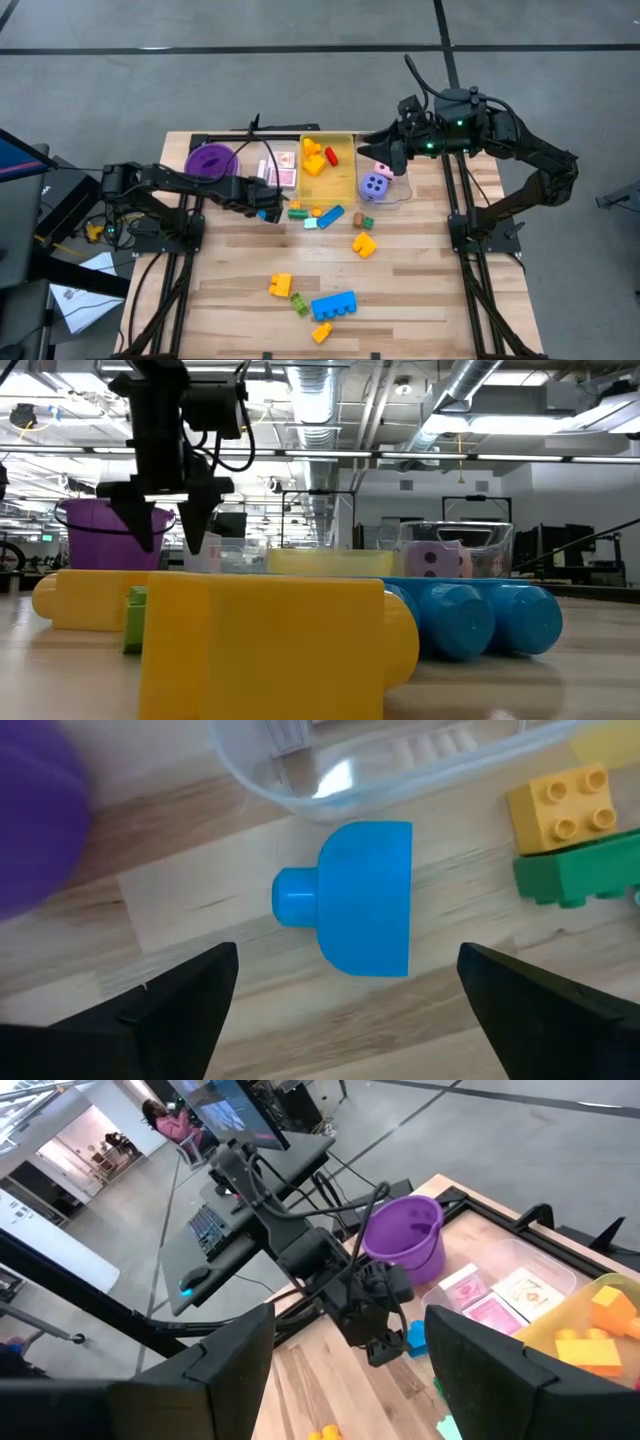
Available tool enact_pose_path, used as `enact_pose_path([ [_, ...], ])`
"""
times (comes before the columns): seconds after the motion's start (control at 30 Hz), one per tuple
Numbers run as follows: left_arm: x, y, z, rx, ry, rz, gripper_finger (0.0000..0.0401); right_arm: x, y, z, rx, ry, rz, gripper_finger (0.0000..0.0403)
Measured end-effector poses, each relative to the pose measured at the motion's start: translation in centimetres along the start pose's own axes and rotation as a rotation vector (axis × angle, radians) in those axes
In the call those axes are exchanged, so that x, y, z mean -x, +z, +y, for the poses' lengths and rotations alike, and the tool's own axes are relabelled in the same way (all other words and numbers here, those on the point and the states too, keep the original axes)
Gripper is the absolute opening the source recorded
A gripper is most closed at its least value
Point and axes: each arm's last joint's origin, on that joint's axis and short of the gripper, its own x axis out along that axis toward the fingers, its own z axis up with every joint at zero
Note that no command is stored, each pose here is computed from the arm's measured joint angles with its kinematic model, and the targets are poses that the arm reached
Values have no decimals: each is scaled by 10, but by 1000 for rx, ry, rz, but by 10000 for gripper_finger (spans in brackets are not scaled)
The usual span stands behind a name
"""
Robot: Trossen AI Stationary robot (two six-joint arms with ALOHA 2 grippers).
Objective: Pick & Place Toys
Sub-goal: Put the blue gamepiece into the yellow bin
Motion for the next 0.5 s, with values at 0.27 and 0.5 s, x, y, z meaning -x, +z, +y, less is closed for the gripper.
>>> enact_pose_path([
  [0.27,-1,0,-1,7,-19,-8,374,0,0,0,0,-1,1,250],
  [0.5,-1,0,-1,5,-22,-10,374,0,0,0,0,-2,2,250],
])
